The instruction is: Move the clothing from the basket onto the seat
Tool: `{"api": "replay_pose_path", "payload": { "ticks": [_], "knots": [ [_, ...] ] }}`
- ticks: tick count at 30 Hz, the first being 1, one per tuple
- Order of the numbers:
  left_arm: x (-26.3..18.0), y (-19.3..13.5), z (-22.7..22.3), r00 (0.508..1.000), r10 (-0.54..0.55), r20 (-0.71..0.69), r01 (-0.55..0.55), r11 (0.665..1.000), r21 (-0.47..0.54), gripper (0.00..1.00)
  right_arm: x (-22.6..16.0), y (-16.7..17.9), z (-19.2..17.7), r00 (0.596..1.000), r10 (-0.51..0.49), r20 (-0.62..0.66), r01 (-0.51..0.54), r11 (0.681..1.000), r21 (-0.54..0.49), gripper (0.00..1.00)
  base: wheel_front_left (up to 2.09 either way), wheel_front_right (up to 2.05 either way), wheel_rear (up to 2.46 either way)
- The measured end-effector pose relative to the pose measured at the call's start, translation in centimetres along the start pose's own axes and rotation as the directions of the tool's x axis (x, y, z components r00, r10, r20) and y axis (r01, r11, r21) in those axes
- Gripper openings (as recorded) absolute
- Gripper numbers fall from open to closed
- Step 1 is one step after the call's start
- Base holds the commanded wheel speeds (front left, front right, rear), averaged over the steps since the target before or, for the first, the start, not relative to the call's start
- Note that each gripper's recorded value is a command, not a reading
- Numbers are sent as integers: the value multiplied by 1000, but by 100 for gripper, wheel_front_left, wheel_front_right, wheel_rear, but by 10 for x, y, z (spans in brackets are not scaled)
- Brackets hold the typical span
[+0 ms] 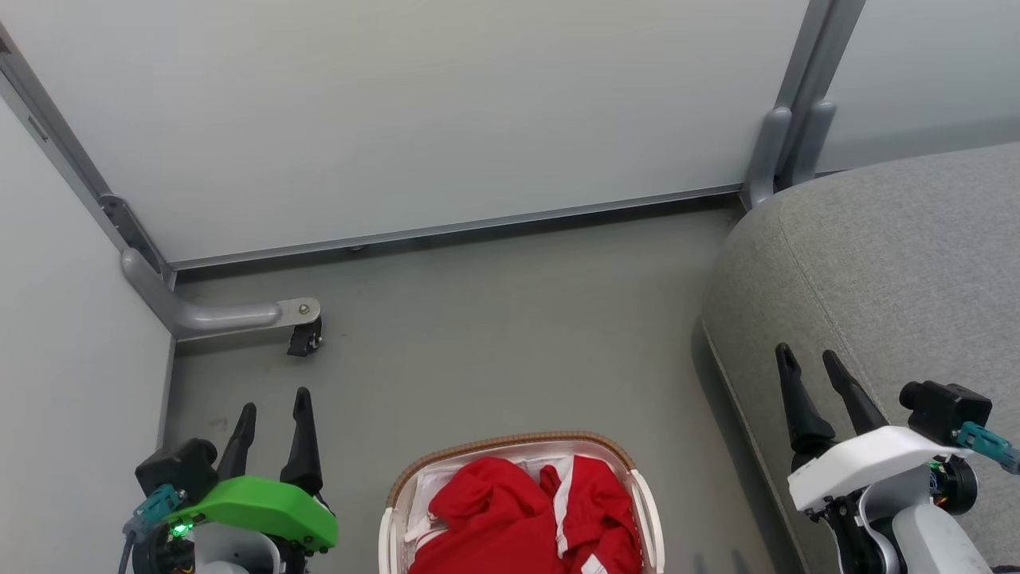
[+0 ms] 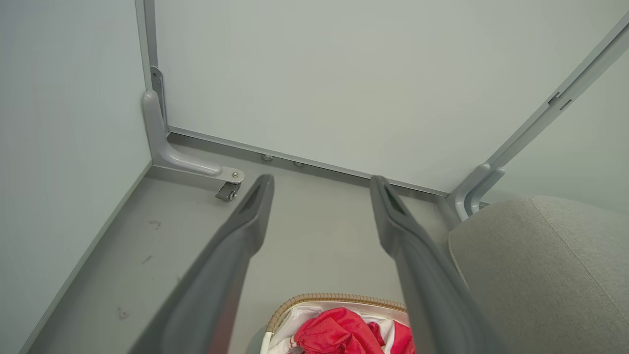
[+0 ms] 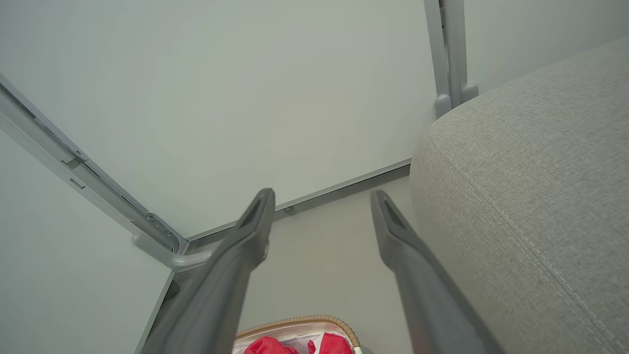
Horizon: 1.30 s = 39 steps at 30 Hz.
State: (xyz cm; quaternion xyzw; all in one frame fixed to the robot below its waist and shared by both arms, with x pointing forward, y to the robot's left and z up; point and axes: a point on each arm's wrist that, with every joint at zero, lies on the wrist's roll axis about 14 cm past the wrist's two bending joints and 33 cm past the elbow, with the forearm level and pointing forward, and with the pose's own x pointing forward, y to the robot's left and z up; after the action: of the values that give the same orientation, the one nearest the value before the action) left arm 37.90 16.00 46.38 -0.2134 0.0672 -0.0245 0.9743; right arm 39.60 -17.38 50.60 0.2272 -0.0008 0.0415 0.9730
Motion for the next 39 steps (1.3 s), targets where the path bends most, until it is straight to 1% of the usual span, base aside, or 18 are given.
{"api": "replay_pose_path", "payload": {
  "ticks": [10,20,28,35,39],
  "knots": [
    [-1,-6,-3,1000,-16,3,16,995,96,100,-3,1,-4,1000,11,-8,-12,993,-115,100,0,0,0],
    [-6,6,-2,999,28,21,-31,988,150,100,-11,-19,-6,999,-41,-8,39,978,-204,100,0,0,0],
    [-10,10,-9,999,33,11,-34,979,200,100,-12,-20,-6,999,-37,-6,34,964,-265,100,0,0,0],
    [-9,2,-36,997,-15,-70,31,972,234,100,-10,-14,-14,1000,-15,-21,8,952,-306,100,0,0,0],
    [1,-7,-50,991,-56,-120,85,965,249,100,3,-8,-11,1000,9,-9,-12,943,-333,100,0,0,0]
  ]
}}
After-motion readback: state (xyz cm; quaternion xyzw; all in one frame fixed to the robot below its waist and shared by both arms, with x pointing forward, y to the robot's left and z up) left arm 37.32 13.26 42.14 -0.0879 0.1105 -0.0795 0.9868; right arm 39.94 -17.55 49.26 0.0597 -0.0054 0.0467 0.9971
